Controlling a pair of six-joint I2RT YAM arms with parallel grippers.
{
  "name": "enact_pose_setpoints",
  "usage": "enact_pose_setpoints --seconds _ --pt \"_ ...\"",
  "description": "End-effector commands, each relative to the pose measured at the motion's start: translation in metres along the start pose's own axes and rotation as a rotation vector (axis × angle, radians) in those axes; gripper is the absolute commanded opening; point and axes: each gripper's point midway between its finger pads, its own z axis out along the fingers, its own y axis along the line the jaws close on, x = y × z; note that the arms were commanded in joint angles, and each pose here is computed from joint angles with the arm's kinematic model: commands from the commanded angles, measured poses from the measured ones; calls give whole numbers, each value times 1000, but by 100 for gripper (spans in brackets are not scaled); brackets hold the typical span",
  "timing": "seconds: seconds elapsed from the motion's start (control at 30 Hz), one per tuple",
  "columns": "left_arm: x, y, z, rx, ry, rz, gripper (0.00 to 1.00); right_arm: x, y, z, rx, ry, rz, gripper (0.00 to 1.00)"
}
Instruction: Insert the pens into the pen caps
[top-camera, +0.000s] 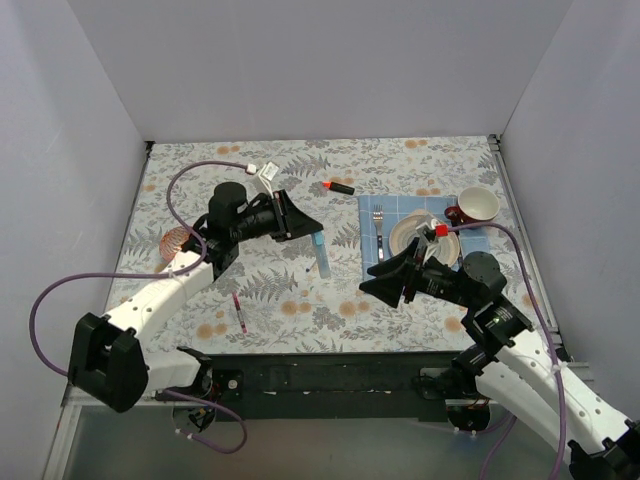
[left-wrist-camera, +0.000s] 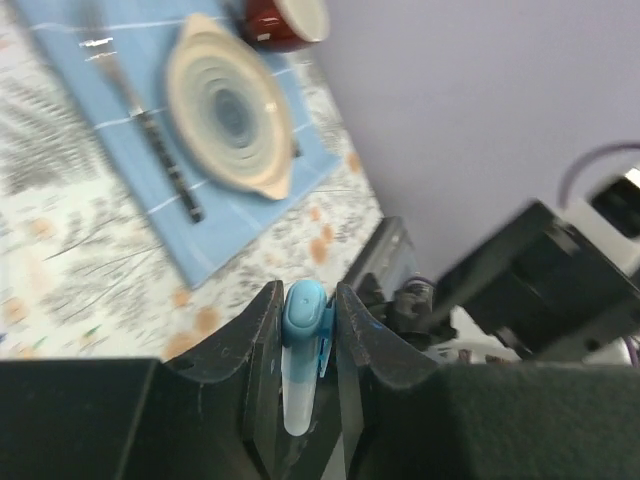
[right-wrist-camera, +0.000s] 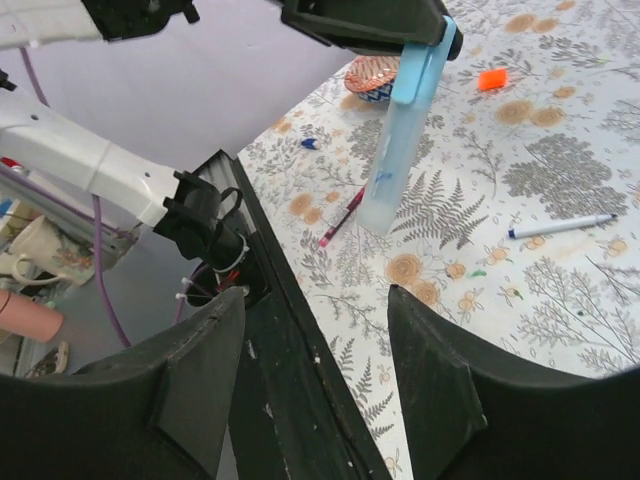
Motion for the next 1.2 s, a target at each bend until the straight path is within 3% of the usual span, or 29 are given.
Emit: enact_pose_setpoints --seconds 0.0,0.27,0.67,0.77,0.9,1.03,1.07,1.17 --pt "2 74 -13 -305 84 -54 0 8 -17 -14 116 -13 -15 67" --pt "-12 192 -21 -775 159 -44 0 9 -23 -14 156 -15 13 66" --pt "17 255 -6 -845 269 -156 2 14 -32 -16 193 -11 10 66" --pt "16 257 -8 -868 255 -165 15 18 -34 -17 203 2 13 66" --pt "16 256 -11 -880 254 -169 23 17 -35 -17 206 -3 14 66" --pt "6 251 -23 -931 222 -144 43 18 -37 -17 217 1 22 66" --pt "-1 253 -29 -973 190 -124 52 19 -38 -17 224 1 23 65" --pt "-19 243 -41 -1016 125 -94 63 18 -37 -18 223 -4 26 65"
